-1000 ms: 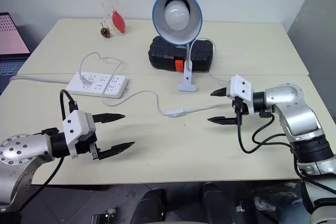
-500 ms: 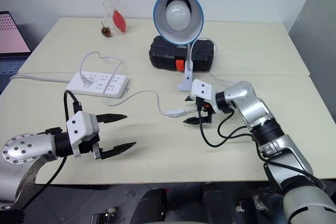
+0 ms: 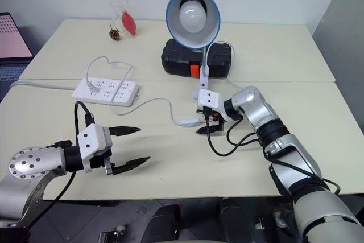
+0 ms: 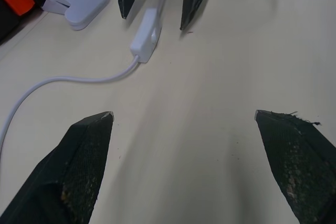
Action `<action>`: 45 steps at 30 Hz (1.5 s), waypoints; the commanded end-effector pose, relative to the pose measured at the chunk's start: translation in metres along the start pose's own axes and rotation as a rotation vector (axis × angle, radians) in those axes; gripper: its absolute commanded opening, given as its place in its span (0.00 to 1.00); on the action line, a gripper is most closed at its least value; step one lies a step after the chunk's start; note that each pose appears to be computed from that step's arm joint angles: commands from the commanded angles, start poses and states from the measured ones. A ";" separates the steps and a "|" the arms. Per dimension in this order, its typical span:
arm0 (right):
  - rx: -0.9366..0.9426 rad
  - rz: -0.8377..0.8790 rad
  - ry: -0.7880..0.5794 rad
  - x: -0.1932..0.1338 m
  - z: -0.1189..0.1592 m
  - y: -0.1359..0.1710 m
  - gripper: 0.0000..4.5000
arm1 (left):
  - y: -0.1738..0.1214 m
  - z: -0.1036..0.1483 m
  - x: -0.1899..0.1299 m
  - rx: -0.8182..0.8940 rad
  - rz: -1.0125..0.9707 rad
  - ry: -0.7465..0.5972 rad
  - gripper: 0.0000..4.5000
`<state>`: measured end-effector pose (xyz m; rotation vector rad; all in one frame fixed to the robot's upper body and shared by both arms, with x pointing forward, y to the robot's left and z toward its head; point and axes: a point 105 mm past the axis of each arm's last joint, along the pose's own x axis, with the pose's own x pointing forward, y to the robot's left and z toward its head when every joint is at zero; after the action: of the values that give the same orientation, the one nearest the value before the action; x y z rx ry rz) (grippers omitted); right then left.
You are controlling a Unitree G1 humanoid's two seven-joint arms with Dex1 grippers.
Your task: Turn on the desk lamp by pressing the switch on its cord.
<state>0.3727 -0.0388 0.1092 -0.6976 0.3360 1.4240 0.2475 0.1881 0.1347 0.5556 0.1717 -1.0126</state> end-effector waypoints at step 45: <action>-0.193 0.108 -0.128 -0.035 0.070 0.046 0.09 | 0.011 0.050 0.059 -0.098 -0.190 -0.198 1.00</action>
<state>0.3152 -0.0263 0.1622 -0.7202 0.2015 1.5896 0.2833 0.1274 0.1510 0.3442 0.1310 -1.2087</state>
